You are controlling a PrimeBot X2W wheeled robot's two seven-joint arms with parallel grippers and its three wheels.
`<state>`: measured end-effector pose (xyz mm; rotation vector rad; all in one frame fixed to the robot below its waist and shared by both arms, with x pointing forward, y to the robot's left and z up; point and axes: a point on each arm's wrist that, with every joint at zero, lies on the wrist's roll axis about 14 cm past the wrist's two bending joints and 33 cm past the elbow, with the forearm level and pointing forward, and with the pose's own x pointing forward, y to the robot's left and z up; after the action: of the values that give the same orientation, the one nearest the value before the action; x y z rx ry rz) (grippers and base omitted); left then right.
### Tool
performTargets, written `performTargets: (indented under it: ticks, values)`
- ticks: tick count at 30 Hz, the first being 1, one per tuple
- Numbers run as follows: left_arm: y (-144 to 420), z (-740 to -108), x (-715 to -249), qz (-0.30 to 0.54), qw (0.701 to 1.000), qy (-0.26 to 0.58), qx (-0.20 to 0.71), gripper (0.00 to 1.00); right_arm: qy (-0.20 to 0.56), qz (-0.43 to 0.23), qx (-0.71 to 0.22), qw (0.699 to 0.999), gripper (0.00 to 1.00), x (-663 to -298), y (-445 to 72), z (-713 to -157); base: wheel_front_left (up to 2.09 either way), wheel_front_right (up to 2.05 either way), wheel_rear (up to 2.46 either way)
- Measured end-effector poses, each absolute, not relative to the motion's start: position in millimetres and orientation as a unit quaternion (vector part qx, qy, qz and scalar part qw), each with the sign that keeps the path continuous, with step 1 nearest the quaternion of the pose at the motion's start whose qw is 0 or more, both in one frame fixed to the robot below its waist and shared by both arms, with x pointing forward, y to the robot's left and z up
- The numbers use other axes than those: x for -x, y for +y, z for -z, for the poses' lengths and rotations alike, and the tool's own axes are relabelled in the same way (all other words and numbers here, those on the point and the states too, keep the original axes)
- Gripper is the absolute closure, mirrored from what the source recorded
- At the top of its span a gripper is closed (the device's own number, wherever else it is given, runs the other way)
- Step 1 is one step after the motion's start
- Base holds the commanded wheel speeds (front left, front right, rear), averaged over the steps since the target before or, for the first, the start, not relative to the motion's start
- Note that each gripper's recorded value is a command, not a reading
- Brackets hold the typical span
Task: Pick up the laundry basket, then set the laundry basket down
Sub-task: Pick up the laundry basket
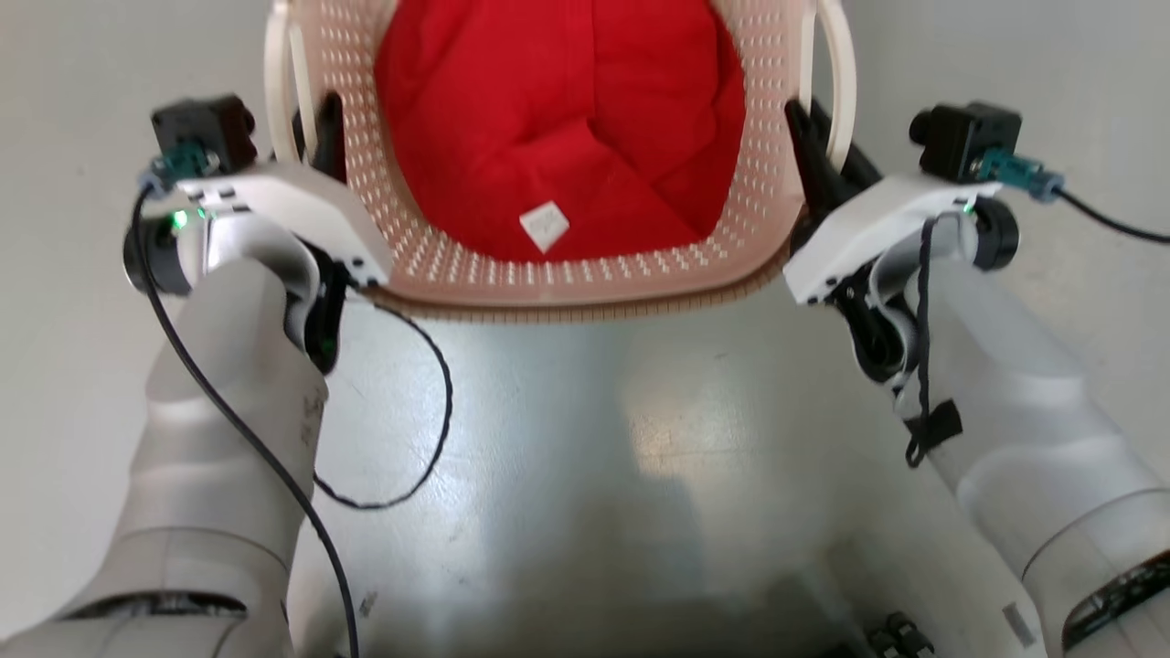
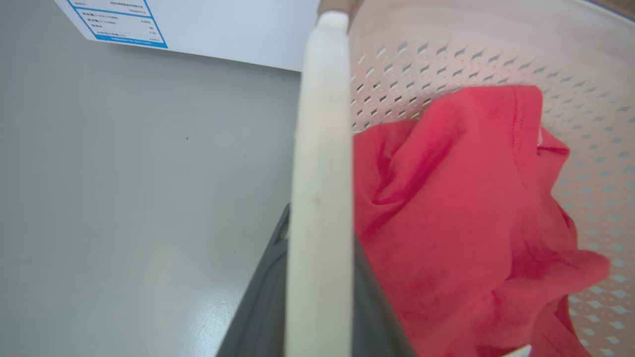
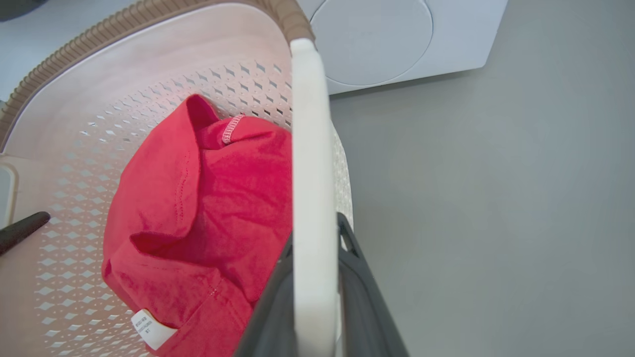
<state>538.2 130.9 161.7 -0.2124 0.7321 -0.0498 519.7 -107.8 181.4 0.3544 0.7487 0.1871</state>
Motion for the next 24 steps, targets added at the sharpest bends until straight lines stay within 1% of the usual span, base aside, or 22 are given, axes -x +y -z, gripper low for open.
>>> performTargets:
  ticks: [7,14,19,24]
  values:
    - [122.7,-188.2,-515.8,0.035,0.925,0.363,0.107,1.0,0.359,-0.088,-0.172,0.913,1.0,-502.6,-112.0,-212.4,0.0,0.0,0.0]
    - [111.2,-232.7,-513.7,0.052,0.933,0.338,0.109,1.0,0.338,-0.082,-0.169,0.922,1.0,-493.4,-123.1,-250.9,0.0,0.0,0.0]
    - [106.1,-256.0,-496.5,0.059,0.932,0.339,0.111,1.0,0.34,-0.078,-0.166,0.922,1.0,-471.6,-126.3,-268.8,0.0,0.0,0.0]
    - [107.2,-274.7,-477.7,0.056,0.929,0.348,0.116,1.0,0.356,-0.082,-0.167,0.916,1.0,-454.8,-124.4,-286.3,0.0,0.0,0.0]
